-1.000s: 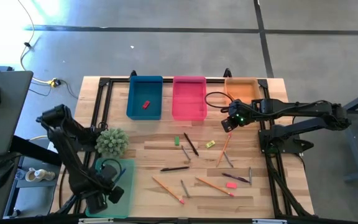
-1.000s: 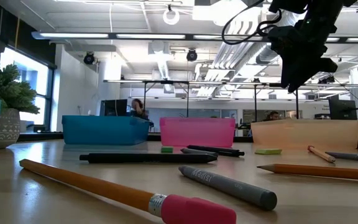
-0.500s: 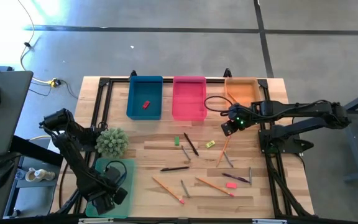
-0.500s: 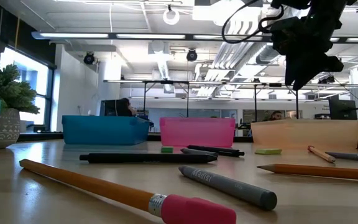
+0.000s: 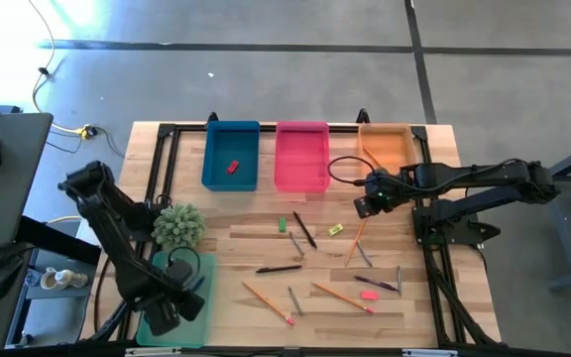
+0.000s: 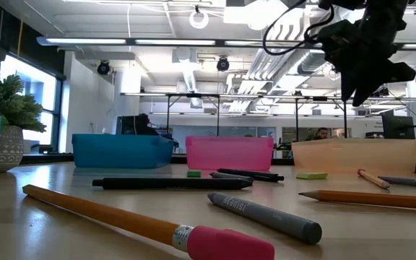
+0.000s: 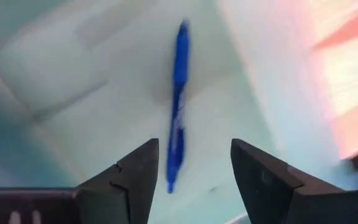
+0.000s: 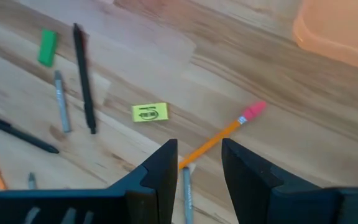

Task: Sort crayons/erasers/pens/pencils in bins
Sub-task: Put the top right pencil into the transparent orange bin

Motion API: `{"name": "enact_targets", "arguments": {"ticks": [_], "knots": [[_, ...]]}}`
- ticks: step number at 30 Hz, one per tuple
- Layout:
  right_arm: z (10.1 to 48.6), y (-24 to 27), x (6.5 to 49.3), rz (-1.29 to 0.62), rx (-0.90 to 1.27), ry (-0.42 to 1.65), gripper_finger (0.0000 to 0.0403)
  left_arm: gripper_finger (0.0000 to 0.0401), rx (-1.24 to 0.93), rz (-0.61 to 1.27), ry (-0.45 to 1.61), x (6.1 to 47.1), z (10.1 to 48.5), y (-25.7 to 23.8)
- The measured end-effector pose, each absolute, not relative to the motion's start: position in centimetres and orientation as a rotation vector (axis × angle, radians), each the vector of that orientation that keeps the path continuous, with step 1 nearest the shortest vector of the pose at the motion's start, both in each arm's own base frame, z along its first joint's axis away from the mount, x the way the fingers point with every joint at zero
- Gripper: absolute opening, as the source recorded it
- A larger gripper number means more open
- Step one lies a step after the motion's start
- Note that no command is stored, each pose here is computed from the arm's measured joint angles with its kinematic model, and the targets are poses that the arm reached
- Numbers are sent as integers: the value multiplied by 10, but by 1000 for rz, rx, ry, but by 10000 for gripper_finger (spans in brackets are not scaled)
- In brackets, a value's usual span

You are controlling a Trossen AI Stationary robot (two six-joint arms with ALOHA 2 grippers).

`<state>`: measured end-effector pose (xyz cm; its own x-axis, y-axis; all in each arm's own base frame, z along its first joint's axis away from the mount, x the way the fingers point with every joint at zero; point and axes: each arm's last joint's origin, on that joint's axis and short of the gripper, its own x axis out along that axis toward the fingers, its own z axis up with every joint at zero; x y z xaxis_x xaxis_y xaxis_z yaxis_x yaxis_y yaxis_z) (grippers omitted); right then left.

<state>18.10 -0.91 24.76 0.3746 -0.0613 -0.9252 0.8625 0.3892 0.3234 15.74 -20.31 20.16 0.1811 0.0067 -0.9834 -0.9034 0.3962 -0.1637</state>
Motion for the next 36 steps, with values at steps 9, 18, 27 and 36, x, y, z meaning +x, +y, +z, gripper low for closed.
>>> {"name": "enact_targets", "arguments": {"ticks": [9,18,27,36], "knots": [[246,-9,176,-823,1046,1029,117,179,-934,672,897,158,248,-164],[244,-11,176,-946,1114,961,117,174,-727,661,678,174,273,-117],[225,-12,191,-1067,1115,1020,117,172,-558,713,640,185,287,-73],[198,-11,210,-1135,1125,1143,117,172,-468,696,624,174,304,-45]]}}
